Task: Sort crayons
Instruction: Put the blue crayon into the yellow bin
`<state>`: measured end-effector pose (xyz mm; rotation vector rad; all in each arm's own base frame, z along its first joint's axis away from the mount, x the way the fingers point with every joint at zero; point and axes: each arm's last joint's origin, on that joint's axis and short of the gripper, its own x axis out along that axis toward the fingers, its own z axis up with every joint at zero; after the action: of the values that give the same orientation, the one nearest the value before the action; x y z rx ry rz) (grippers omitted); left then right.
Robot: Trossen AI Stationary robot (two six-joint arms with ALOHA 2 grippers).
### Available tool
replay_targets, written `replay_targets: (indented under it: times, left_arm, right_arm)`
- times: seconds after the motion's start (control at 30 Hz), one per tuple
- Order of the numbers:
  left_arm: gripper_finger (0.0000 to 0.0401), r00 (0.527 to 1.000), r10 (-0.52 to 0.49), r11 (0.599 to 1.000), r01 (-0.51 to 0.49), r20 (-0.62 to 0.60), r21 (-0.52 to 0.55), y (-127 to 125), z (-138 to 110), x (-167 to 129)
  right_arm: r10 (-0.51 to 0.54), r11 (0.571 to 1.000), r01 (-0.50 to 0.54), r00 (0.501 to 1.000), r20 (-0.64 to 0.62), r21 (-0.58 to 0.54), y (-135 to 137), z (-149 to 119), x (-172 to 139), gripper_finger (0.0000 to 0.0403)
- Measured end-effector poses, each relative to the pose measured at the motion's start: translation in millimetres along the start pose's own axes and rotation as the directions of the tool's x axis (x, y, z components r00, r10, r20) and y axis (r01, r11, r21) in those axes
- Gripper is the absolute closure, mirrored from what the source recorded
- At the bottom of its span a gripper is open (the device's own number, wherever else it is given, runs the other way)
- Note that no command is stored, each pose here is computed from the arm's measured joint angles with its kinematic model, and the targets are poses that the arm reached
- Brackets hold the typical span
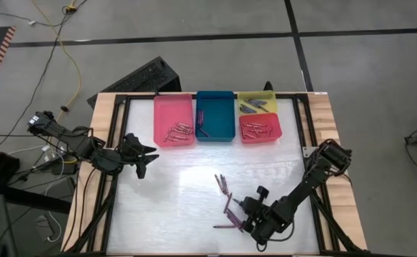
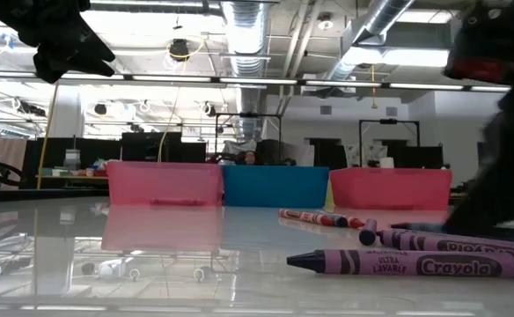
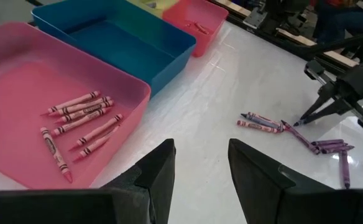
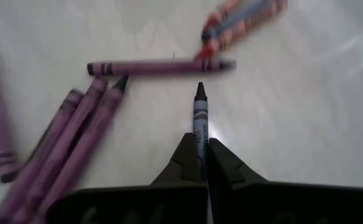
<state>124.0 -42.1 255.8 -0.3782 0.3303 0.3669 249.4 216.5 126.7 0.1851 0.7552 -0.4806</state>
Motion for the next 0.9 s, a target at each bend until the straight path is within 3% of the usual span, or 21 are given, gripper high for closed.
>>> replay_targets:
  times: [0.1,0.43,0.63,0.9]
  left_arm:
    - [0.0262,1.0,0.007,1.0,-0.007,0.006,0.001,0,0,0]
    - [0.0262,1.0,0.017,1.0,-0.017,0.014,0.002,0,1,0]
    - [0.0262,1.0,0.024,1.0,-0.024,0.02,0.01,1,1,0]
    - [0.0262,0.999,0.03,0.999,-0.03,0.021,0.013,1,0,0]
  right_arm:
    - [-0.024,0.996,0.028,0.999,0.045,-0.088,2,9,2,0.0395]
    - [-0.15,0.987,0.153,0.987,0.052,-0.043,-8,54,16,0.0395]
    - [-0.282,0.955,0.281,0.959,0.009,-0.098,-32,90,14,0.0395]
    - [-0.345,0.919,0.341,0.939,0.014,-0.198,-87,149,1,0.0395]
